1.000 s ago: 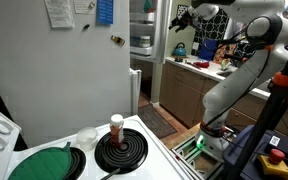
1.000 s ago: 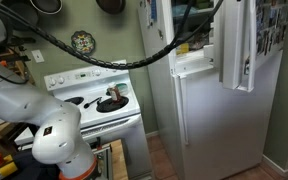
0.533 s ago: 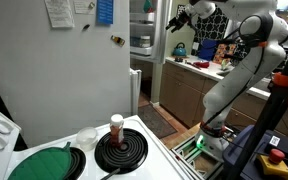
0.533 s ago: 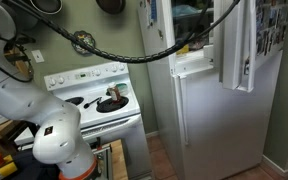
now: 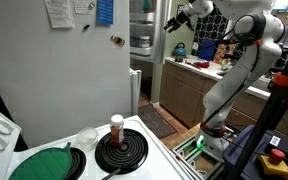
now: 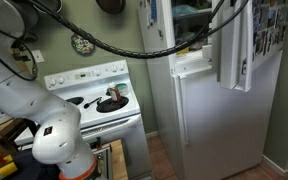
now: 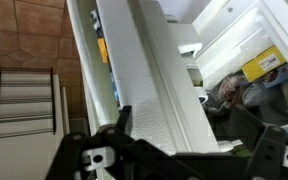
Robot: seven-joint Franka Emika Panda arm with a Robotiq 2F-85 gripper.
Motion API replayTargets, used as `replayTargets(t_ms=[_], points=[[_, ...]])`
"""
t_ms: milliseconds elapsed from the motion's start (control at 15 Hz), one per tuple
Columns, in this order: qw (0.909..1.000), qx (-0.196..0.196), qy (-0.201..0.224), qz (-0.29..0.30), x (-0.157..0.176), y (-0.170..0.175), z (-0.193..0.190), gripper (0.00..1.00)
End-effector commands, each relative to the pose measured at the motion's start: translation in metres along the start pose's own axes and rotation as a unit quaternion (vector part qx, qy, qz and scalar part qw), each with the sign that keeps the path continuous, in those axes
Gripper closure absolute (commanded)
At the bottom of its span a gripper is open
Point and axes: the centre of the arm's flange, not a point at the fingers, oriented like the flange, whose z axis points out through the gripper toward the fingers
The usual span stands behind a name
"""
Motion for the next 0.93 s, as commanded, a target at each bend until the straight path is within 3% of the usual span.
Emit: replayTargets(t_ms=[0,467,867], points=[[0.9991,0.041,-0.003,-0.011,0.008,-0.003,0.004,0.0],[0.9903,0.134,-0.018,-0.033,0.013,-0.042,-0.003,0.0],[0.9887,0.132,-0.023,-0.066,0.021,-0.058,-0.057,0.0]])
